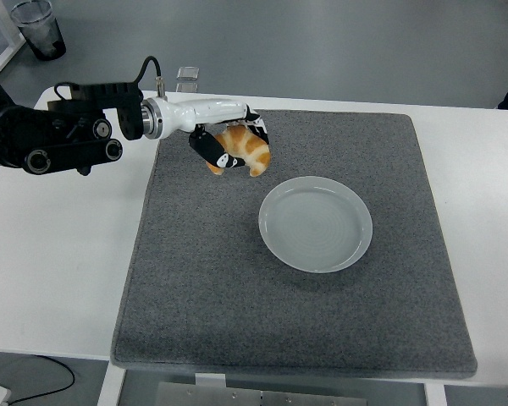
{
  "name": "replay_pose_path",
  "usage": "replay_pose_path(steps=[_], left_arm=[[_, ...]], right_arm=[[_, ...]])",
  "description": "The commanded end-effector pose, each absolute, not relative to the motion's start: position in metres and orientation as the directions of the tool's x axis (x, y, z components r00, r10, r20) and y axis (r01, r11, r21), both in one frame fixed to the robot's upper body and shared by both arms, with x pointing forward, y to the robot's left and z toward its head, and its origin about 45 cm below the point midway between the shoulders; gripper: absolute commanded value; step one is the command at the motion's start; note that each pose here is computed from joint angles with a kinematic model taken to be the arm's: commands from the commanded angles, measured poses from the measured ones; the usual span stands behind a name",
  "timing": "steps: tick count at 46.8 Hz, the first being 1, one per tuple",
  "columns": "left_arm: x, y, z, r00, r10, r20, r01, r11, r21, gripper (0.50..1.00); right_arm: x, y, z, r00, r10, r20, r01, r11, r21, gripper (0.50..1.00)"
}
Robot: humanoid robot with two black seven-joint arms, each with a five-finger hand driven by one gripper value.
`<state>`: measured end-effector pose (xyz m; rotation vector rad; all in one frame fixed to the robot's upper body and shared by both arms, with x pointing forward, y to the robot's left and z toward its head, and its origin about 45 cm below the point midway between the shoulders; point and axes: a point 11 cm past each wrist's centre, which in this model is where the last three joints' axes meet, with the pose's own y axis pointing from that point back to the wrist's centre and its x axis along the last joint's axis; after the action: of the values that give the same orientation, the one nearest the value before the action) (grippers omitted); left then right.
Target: Place the bread on the plate
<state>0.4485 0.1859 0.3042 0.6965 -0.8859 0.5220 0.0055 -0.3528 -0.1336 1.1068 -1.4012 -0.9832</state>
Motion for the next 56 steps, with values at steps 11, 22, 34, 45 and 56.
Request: replay_pose_path(steps=[11, 22, 34, 45, 56], left_arm=[[0.459, 0.168, 0.372, 0.459, 0.134, 0.878, -0.668, 0.703, 0.242, 0.5], [0.462, 0.162, 0.4, 0.423, 0.141, 0.895, -0.667, 0.718, 0.202, 0.5], [0.459, 0.149, 0.409, 0.408, 0.156, 0.9, -0.65, 0.742, 0.165, 0.5], [0.447, 0.108, 0.4, 0.437, 0.13, 0.89, -0.571, 0.805, 0.163, 0.5], [0.431, 0.064, 0.382, 0.472, 0.098, 0.876, -0.489, 0.856, 0.167, 0.5]], right_arm=[[0.005, -0.353, -0.134, -0.023, -0.972, 0.234, -0.11, 0.235, 0.966, 0.952], [0.006, -0.353, -0.134, -0.023, -0.972, 0.234, -0.112, 0.235, 0.966, 0.952], [0.005, -0.353, -0.134, -0.023, -0.972, 0.234, -0.11, 0.235, 0.966, 0.952], [0.006, -0.353, -0.134, -0.023, -0.972, 0.234, -0.112, 0.235, 0.966, 0.952], [0.006, -0.353, -0.134, -0.023, -0.972, 0.234, -0.112, 0.235, 0.966, 0.952]])
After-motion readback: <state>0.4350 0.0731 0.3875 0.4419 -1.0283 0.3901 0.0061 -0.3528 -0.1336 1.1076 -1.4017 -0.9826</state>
